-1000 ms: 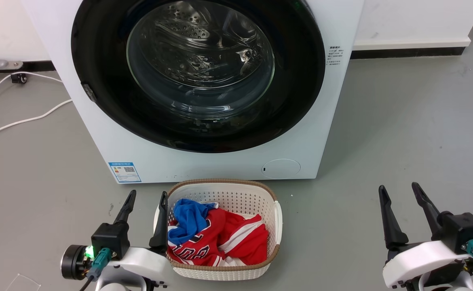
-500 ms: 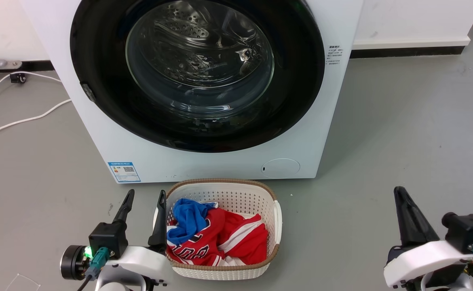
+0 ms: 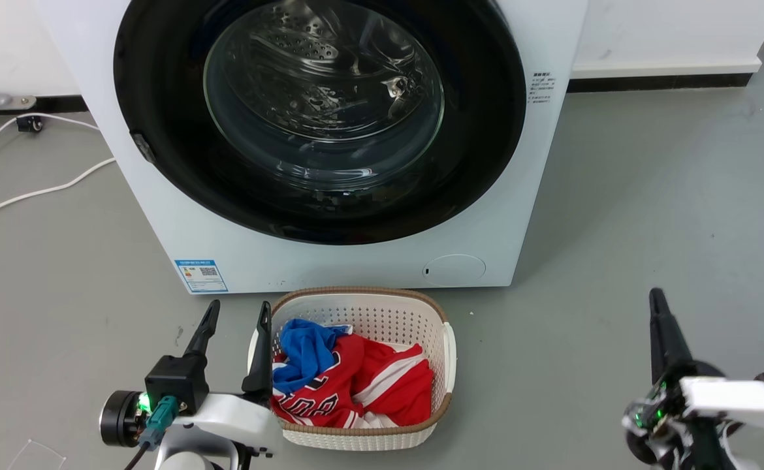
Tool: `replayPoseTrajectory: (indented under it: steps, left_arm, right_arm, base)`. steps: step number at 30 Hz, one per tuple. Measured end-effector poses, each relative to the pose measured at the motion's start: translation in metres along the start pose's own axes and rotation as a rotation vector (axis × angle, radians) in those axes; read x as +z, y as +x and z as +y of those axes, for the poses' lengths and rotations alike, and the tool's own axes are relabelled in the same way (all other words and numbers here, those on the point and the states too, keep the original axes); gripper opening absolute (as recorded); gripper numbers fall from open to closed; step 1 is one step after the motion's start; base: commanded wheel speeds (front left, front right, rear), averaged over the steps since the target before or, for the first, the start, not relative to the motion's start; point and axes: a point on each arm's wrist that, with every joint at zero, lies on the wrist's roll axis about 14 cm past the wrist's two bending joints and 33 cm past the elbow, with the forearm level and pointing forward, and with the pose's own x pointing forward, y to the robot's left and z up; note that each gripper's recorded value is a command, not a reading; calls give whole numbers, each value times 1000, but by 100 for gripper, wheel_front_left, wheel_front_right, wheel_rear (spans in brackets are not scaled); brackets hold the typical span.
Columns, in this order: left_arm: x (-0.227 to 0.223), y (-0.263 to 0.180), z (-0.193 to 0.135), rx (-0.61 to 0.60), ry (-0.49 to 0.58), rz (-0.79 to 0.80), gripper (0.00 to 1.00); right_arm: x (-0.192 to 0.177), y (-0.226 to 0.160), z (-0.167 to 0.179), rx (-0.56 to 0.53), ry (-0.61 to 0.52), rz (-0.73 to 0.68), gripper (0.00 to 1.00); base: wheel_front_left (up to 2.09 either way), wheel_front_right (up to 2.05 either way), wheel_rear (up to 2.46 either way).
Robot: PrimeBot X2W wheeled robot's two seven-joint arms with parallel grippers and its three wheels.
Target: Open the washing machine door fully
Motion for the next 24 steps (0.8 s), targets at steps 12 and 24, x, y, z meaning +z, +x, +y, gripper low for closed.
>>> replayPoseTrajectory:
  steps: [12, 24]
  left_arm:
    - [4, 18, -7, -19, -16, -26, 100]
    - [0, 60, -8, -34, -23, -50, 100]
  right_arm:
    - [26, 74, 22, 15, 472, -70, 0]
    - [18, 202, 77, 88, 188, 131, 0]
  base:
    - [0, 0, 0]
    - [0, 0, 0]
